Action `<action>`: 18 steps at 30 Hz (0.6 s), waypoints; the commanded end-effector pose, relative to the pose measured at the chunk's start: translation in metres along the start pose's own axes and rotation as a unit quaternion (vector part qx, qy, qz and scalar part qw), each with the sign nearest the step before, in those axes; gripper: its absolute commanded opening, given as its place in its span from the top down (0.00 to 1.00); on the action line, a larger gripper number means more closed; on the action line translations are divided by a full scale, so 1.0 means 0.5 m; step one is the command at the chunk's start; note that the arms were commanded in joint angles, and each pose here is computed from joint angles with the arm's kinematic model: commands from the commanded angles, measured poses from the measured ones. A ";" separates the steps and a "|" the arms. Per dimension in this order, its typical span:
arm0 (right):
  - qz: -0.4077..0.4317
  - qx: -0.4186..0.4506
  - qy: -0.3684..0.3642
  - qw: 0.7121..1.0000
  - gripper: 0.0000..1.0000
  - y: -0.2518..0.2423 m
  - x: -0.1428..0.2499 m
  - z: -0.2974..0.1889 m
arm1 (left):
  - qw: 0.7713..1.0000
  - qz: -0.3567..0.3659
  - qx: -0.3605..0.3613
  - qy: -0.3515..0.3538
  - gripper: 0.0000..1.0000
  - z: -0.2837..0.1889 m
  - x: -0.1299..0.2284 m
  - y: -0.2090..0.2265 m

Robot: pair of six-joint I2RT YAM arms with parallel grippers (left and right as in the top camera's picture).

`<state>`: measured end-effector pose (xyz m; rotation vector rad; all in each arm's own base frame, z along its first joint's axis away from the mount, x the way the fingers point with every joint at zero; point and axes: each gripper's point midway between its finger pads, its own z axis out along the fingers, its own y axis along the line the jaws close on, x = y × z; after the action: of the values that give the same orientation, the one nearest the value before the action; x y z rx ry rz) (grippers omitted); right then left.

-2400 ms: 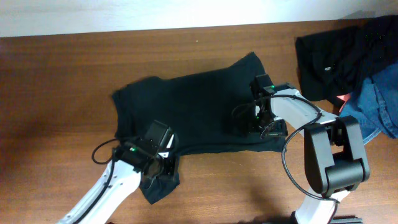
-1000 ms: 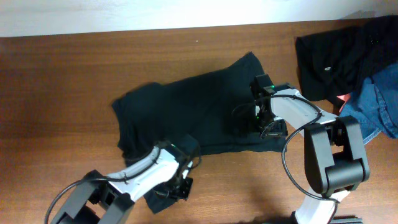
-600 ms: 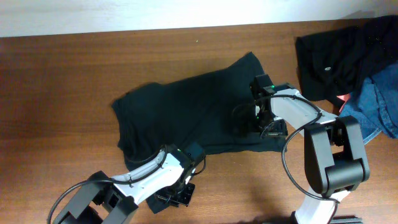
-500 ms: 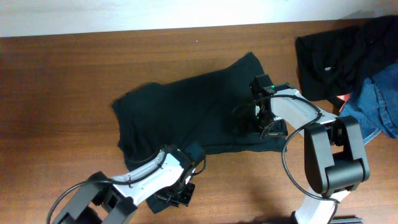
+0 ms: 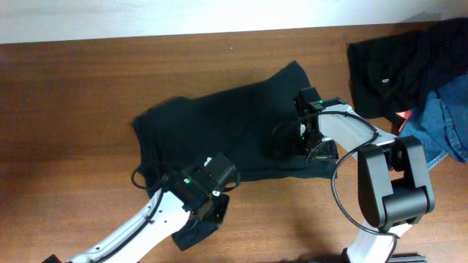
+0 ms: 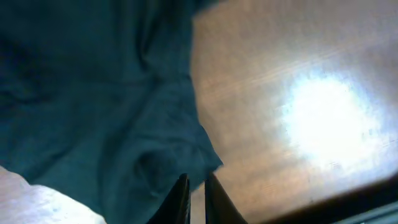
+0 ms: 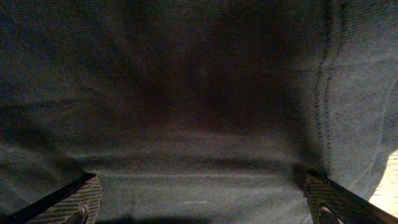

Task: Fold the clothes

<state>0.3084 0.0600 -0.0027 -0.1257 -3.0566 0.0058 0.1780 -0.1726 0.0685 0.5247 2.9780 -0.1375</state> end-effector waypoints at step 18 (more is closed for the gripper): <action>-0.020 -0.023 -0.057 0.998 0.01 0.020 -0.058 0.010 | 0.996 -0.025 0.056 -0.070 0.61 -0.015 -0.074 -0.043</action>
<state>0.3465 0.0619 -0.0018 -0.1250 -3.2181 -0.0039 0.2029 -0.1980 0.0766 0.4479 2.8678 -0.2784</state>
